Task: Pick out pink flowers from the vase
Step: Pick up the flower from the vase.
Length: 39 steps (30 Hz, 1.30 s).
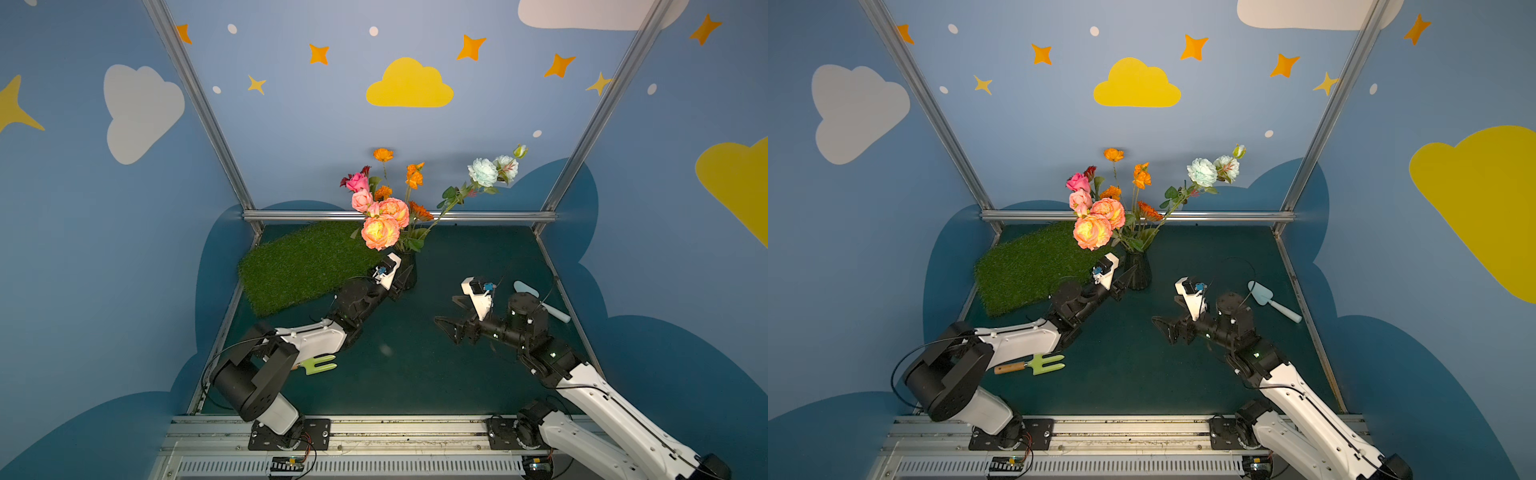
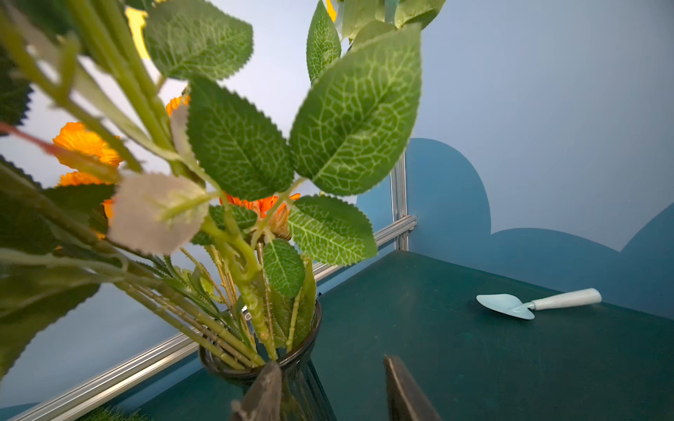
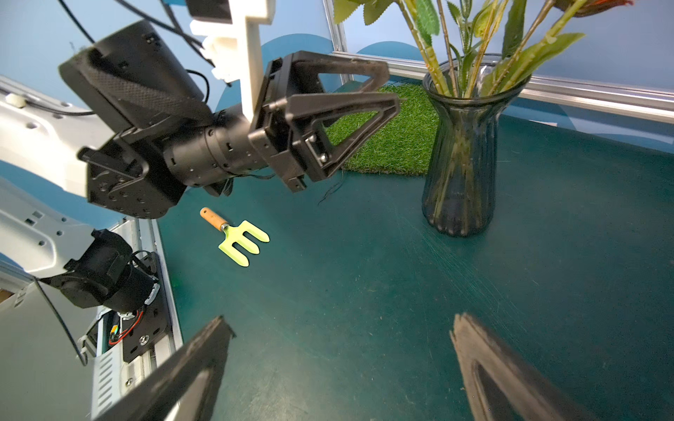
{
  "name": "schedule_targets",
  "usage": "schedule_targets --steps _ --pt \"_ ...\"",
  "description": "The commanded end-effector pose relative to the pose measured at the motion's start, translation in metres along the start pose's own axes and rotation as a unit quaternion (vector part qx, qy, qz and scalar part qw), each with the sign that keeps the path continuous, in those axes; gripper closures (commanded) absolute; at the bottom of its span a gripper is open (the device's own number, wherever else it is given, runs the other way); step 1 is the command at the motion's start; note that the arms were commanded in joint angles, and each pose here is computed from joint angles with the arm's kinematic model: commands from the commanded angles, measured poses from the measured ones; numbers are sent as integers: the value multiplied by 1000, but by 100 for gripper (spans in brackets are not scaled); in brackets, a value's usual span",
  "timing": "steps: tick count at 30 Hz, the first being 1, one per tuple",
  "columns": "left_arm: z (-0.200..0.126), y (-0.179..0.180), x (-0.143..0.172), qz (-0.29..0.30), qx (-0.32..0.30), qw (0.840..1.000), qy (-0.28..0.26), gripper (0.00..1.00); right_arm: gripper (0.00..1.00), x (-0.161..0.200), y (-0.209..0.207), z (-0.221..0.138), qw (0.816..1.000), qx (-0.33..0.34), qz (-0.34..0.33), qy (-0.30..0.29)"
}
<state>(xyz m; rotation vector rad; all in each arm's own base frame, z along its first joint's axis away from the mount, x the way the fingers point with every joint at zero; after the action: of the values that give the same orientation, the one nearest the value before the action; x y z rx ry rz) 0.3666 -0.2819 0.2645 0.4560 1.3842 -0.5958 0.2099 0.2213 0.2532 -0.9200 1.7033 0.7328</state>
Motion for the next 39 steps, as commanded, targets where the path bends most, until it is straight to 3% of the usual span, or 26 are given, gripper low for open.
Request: schedule_targets --steps 1,19,39 --pt "11 5 -12 19 -19 999 -22 58 3 2 4 -2 1000 -5 -16 -8" --pt "27 26 -12 28 -69 997 -37 61 3 0 4 -6 1000 2 -22 -19" --pt "41 36 -20 27 -66 996 -49 67 3 3 4 -10 1000 7 -23 -18"
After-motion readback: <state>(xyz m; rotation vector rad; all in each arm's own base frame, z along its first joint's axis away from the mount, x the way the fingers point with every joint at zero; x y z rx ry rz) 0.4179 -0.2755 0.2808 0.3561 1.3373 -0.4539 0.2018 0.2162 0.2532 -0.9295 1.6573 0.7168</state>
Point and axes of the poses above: each gripper's point midway between its finger pads, its own z axis out along the fingers, its own y axis along the line the jaws close on, x = y × z, the point moved 1 cm from there along -z, back along the fingers, and after that the axes turned 11 degrees about -z, right-handed, at the moved point
